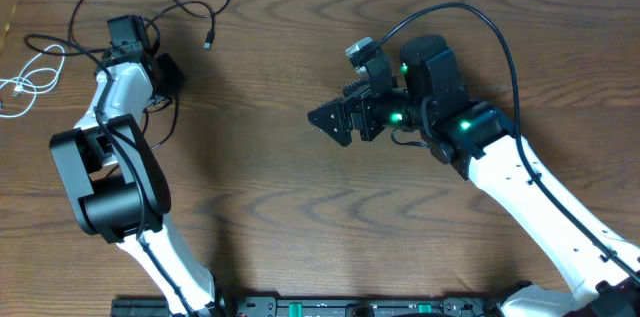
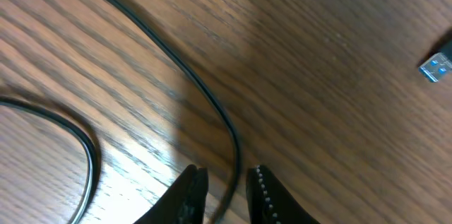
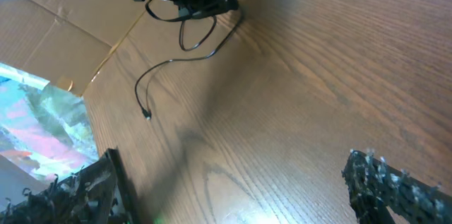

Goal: Untangle cables
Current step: 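Lower the black cable at the left edge with the left gripper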

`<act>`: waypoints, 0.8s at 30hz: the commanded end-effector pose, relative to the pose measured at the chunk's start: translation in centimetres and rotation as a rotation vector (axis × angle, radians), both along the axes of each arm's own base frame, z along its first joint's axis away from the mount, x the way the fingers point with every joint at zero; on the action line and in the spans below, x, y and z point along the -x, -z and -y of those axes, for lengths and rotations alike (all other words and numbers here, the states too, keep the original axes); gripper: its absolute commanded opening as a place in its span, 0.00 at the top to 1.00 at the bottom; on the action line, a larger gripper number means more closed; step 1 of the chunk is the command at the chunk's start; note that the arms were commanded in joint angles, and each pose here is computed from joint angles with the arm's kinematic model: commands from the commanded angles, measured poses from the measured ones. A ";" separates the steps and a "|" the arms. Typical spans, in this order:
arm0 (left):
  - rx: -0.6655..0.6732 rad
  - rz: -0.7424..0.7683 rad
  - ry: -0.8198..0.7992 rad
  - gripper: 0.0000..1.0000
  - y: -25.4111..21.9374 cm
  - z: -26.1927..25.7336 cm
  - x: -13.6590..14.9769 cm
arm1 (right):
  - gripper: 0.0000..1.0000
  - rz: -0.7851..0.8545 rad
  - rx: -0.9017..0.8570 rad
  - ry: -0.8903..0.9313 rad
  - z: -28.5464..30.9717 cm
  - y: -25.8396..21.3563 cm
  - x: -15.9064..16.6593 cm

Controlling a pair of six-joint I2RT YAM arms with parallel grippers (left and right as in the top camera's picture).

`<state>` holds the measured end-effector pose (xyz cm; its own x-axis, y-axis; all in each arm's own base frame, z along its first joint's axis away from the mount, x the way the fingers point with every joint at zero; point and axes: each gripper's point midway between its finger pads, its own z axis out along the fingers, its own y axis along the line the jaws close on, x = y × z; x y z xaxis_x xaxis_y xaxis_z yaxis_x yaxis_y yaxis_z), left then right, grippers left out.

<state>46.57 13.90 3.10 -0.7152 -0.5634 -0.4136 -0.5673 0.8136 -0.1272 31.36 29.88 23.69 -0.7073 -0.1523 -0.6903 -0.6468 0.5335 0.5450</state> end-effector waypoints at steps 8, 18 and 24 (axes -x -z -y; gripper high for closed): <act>0.030 0.191 -0.225 0.23 -11.1 -0.6 1.5 | 0.01 0.007 0.003 -0.003 0.2 -0.5 0.3; 0.153 -0.038 -0.735 0.05 -6.8 -2.3 10.8 | 0.01 -0.024 0.021 -0.004 0.5 0.1 0.7; 0.185 -0.120 -1.153 0.04 -2.0 -5.4 16.9 | 0.01 -0.043 0.032 -0.003 0.6 0.5 1.0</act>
